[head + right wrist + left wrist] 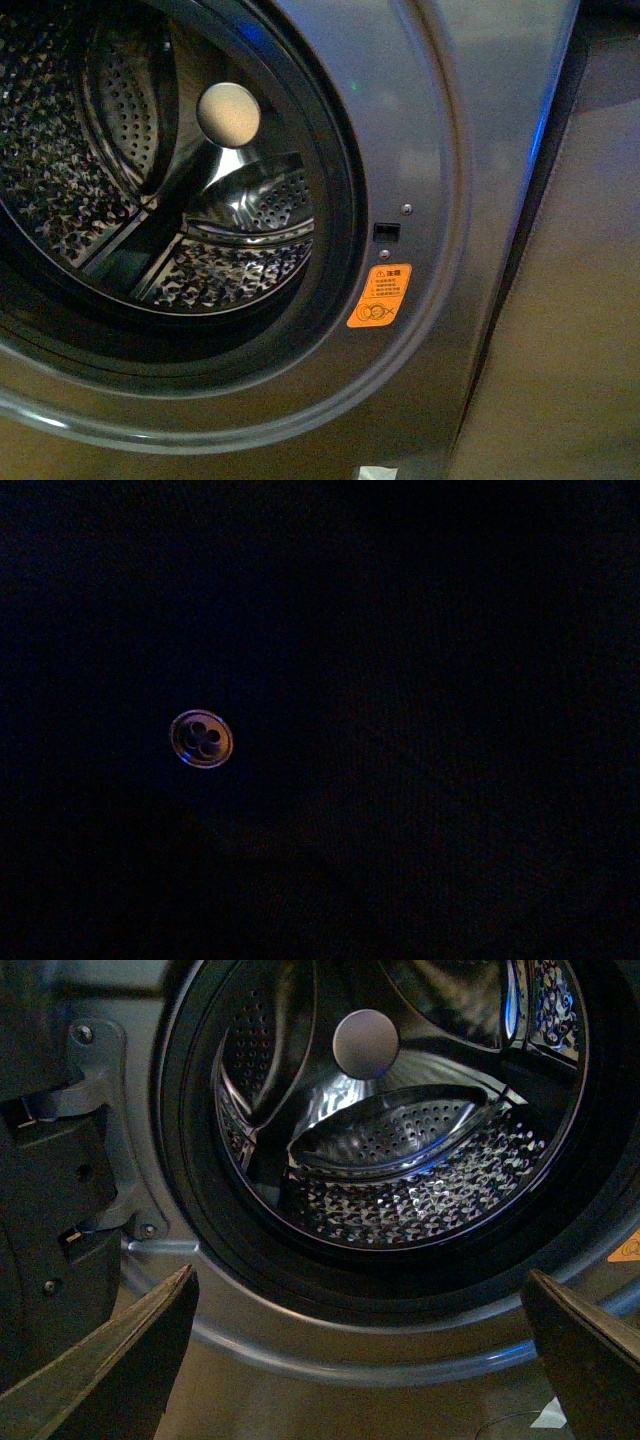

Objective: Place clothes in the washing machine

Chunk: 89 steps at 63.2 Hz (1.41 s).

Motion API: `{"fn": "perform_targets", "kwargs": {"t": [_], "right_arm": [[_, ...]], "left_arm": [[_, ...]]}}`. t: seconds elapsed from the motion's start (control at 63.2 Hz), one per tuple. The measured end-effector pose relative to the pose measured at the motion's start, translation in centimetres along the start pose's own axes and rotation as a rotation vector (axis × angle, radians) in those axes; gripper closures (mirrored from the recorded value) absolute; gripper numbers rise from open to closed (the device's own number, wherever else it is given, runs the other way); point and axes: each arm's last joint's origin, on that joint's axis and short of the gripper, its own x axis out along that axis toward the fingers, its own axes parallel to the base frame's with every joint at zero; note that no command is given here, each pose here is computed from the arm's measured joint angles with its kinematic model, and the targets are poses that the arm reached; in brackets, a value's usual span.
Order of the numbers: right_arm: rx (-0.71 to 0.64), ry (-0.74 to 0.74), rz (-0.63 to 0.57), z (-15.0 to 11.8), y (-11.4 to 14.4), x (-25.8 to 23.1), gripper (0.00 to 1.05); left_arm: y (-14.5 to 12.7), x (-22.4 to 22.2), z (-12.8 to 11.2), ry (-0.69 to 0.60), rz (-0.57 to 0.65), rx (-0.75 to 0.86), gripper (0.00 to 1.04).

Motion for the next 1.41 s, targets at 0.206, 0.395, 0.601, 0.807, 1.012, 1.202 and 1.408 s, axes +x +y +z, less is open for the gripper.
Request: {"fn": "perform_targets", "kwargs": {"t": [0.206, 0.395, 0.601, 0.807, 1.012, 1.202, 1.408], "right_arm": [[-0.013, -0.044, -0.042, 0.0, 0.0, 0.0, 0.24], [0.004, -0.095, -0.078, 0.0, -0.1, -0.1, 0.51], [0.019, -0.199, -0.111, 1.4, 0.2, -2.3, 0.85], [-0.049, -0.375, -0.145, 4.4, 0.7, -7.1, 0.95], [-0.100, -0.556, -0.125, 7.6, 1.7, -13.6, 0.96], [-0.123, -0.768, -0.095, 11.2, 2.6, -22.2, 0.96], [-0.166, -1.007, -0.070, 14.3, 3.5, -31.5, 0.96]], "left_arm": [[0.0, 0.0, 0.0, 0.000, 0.000, 0.000, 0.07], [0.0, 0.0, 0.0, 0.000, 0.000, 0.000, 0.07], [0.0, 0.0, 0.0, 0.000, 0.000, 0.000, 0.07], [0.0, 0.0, 0.0, 0.000, 0.000, 0.000, 0.07], [0.0, 0.0, 0.0, 0.000, 0.000, 0.000, 0.07], [0.0, 0.0, 0.0, 0.000, 0.000, 0.000, 0.07], [0.0, 0.0, 0.0, 0.000, 0.000, 0.000, 0.07]]}}
